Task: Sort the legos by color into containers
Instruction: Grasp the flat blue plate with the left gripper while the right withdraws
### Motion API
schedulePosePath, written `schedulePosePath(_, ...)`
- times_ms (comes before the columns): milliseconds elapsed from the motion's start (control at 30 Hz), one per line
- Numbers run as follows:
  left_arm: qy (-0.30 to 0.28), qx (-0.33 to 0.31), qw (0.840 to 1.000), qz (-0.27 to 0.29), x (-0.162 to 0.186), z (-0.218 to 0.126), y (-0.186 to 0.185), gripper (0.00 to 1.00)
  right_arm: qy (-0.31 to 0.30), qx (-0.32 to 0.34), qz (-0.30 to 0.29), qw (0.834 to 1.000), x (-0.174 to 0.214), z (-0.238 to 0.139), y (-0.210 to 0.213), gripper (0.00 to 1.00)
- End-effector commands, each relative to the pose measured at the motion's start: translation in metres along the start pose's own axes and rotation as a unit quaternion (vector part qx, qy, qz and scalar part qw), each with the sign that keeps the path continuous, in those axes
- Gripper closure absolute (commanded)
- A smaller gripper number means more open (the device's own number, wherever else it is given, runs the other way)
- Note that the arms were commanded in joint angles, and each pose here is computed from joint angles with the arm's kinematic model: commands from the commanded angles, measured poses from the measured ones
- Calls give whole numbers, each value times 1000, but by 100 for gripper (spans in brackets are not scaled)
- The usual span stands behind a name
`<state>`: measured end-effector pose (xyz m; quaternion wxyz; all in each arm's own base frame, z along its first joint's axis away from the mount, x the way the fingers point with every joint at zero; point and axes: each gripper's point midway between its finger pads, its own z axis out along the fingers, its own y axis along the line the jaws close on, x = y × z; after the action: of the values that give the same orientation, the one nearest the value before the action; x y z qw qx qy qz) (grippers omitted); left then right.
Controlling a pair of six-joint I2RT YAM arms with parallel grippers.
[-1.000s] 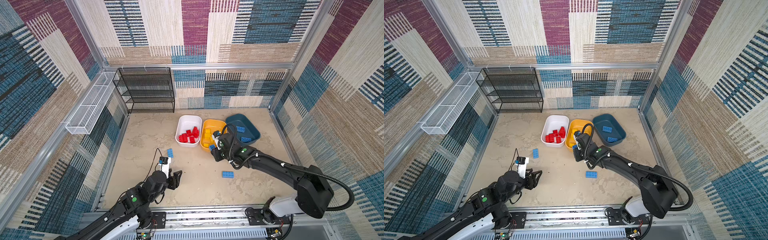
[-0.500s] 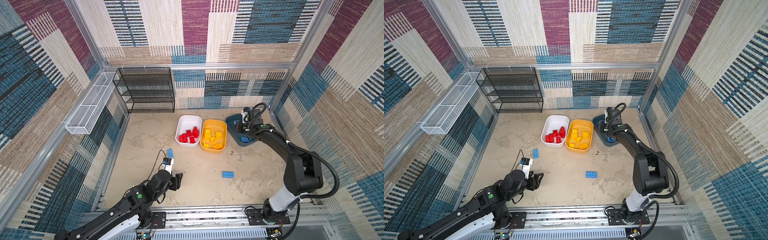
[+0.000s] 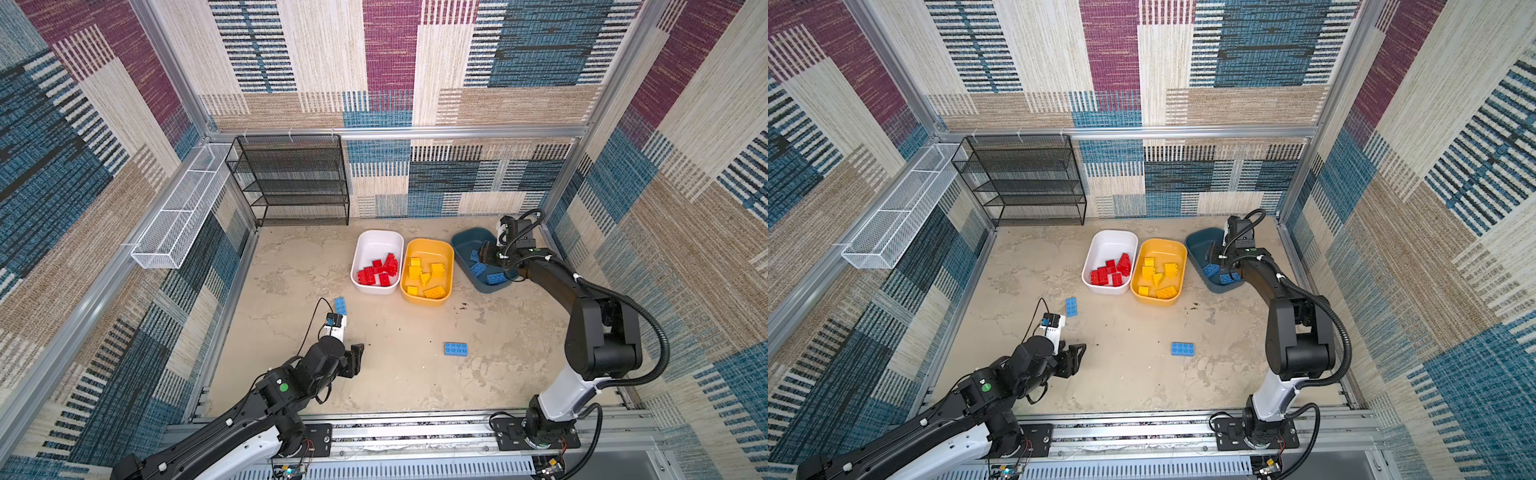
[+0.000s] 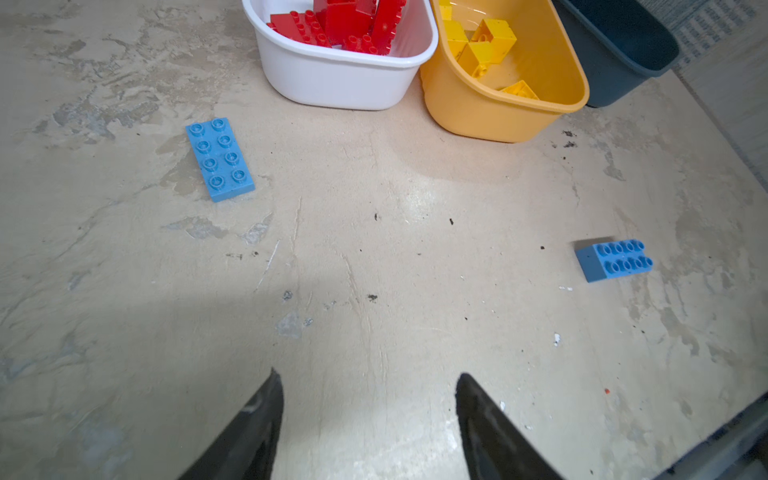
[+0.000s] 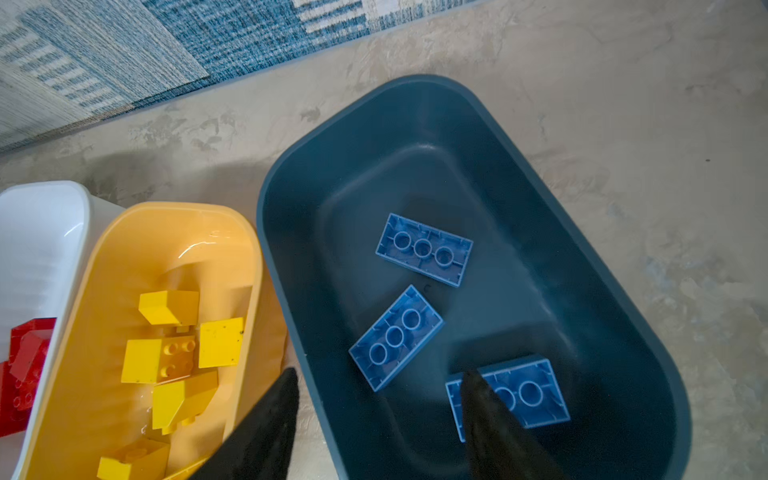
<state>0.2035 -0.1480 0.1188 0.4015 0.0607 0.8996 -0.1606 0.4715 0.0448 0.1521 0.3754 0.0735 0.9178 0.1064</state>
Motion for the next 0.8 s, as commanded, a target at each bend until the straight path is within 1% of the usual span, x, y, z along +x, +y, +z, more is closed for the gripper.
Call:
schedulePosePath(0,-25,-41,999,-13,-22,3,9,32,-43,-34,-7,998,-18,-17,18,35)
schedulePosePath(133,-17,-93,995,-14,-38,19,23,30,-70,-59,-41,995,-11,-40,54,32)
schedulePosePath(300,12,-156,988,-13,-49,54,46,29,-92,-104,-84,987,14,-70,109,26)
schedulePosePath(433,40,-177,983,-19,-54,83,57,30,-103,-137,-109,979,34,-91,142,26)
schedulePosePath(567,65,-205,976,-25,-56,107,71,31,-111,-160,-125,973,46,-108,162,25)
schedulePosePath(633,67,-207,975,-32,-56,118,74,32,-115,-169,-133,970,49,-115,168,25)
schedulePosePath(700,73,-209,975,-32,-57,128,76,33,-117,-173,-136,968,51,-118,170,25)
schedulePosePath(767,90,-220,971,-33,-54,137,81,34,-121,-165,-139,969,52,-118,166,25)
